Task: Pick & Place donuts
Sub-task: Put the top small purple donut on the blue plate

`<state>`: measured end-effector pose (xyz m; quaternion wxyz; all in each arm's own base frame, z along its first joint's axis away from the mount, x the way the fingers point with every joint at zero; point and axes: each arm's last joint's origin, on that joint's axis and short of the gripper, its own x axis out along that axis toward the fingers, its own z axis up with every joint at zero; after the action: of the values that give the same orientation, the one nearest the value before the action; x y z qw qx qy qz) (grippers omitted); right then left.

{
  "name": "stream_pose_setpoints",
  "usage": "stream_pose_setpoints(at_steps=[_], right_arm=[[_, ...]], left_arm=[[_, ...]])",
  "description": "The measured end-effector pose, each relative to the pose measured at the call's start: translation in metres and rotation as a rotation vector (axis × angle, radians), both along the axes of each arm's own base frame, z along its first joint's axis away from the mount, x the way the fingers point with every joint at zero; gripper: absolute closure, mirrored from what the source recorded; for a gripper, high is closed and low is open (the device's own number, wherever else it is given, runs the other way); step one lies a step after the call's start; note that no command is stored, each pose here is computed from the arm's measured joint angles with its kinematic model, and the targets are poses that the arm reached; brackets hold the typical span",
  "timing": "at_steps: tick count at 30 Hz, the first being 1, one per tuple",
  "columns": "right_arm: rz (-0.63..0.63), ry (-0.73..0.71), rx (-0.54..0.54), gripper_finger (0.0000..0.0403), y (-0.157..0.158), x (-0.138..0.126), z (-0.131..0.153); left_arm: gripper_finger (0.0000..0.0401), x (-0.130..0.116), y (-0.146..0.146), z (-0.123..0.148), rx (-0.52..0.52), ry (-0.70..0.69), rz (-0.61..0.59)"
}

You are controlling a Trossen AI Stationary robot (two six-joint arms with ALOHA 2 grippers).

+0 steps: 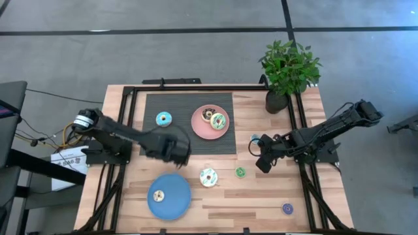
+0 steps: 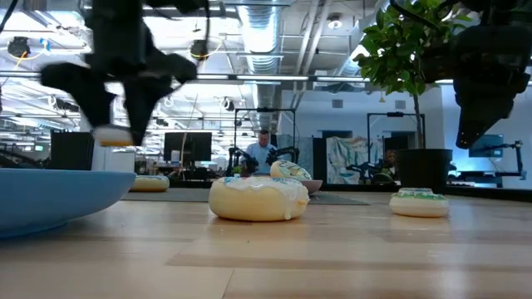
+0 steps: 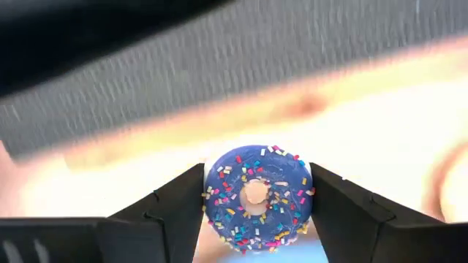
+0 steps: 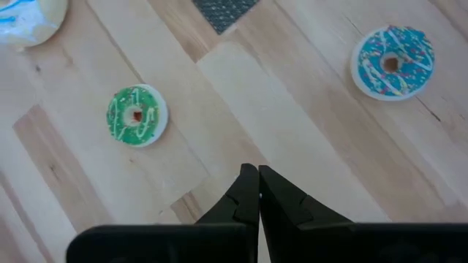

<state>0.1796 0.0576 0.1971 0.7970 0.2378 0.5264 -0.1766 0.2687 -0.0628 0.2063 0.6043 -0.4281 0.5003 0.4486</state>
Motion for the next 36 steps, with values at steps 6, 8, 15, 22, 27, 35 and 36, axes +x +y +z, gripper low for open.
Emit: stream_pose_setpoints(at_steps=[6,8,15,22,27,35,36], right_arm=[[0.006,0.001,-0.003,0.0401,0.0,0.0,0.0],[0.007,0.002,-0.003,0.0401,0.0,0.0,0.0],[0.029,0.003,-0.009,0.0401,0.0,0.0,0.0],[0.029,-0.016,-0.003,0.0401,0.001,0.002,0.001],[0.031,-0.04,0.012,0.0401,0.002,0.004,0.002],[0.037,-0.039,0.027,0.0401,0.002,0.004,0.002],[0.037,-0.039,0.026,0.0401,0.002,0.004,0.002]], left_arm=[[0.0184,-0.015,-0.054,0.001,-0.034,-0.079,0.12],[0.0184,-0.022,-0.068,0.001,-0.043,-0.087,0.161],[0.0184,-0.037,-0.105,-0.01,-0.066,-0.094,0.215],[0.0184,-0.034,-0.116,-0.034,-0.039,-0.035,0.23],[0.0184,-0.032,-0.116,-0.038,-0.027,-0.018,0.233],[0.0184,-0.032,-0.115,-0.038,-0.002,-0.032,0.192],[0.0184,-0.032,-0.115,-0.038,-0.002,-0.032,0.191]])
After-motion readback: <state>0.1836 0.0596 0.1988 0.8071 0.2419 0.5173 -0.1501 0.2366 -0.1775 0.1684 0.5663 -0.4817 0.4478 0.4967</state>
